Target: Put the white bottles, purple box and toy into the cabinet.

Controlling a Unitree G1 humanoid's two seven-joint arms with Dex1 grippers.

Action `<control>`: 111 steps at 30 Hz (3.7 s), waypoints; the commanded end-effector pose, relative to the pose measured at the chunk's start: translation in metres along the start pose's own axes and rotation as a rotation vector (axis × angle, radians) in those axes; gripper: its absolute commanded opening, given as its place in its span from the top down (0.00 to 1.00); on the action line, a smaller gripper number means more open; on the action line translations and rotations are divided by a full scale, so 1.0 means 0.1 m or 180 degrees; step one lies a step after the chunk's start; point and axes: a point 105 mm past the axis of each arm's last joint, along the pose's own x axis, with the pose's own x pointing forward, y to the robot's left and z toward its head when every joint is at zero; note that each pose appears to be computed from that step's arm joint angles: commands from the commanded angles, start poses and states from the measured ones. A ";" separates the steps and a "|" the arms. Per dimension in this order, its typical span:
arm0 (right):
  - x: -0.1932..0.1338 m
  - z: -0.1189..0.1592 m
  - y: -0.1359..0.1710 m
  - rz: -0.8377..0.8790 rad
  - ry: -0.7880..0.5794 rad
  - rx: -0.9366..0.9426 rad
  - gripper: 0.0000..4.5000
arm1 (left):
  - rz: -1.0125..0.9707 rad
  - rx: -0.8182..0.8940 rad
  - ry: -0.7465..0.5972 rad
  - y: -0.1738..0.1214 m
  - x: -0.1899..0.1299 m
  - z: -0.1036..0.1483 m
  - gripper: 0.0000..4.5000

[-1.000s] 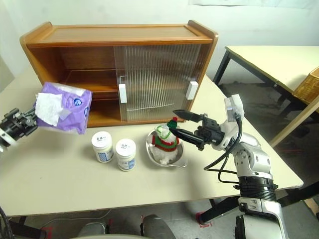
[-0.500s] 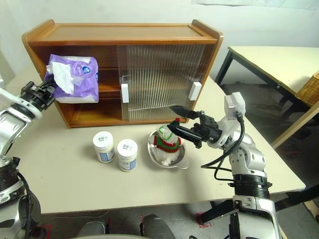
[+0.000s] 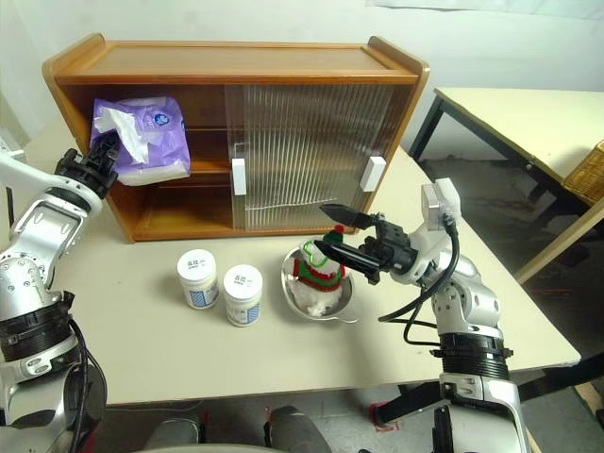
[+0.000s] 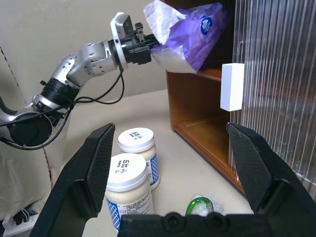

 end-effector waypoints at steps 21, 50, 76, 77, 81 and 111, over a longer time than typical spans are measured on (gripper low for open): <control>0.03 -0.16 0.06 0.0080 0.0260 0.0057 0.00 | -0.0128 -0.0052 0.0005 -0.16 0.37 -0.16 0.14; 0.10 -0.18 0.05 0.0167 0.0346 0.0050 0.00 | -0.1391 0.2246 0.0654 -0.24 -0.25 -0.61 1.00; 0.11 -0.20 0.10 0.0117 0.0340 0.0092 0.00 | -0.0785 0.2629 0.0569 -0.05 0.41 -0.73 1.00; 0.11 -0.20 0.10 0.0114 0.0343 0.0090 0.00 | -0.0738 0.2628 0.0584 -0.02 0.43 -0.75 1.00; 0.09 -0.19 0.10 0.0100 0.0349 0.0088 0.00 | -0.0508 0.2632 0.0576 0.07 0.52 -0.73 1.00; 0.12 -0.15 0.17 0.0503 0.0315 0.0049 0.00 | -0.1865 0.2530 0.1914 0.74 -1.04 -0.77 0.00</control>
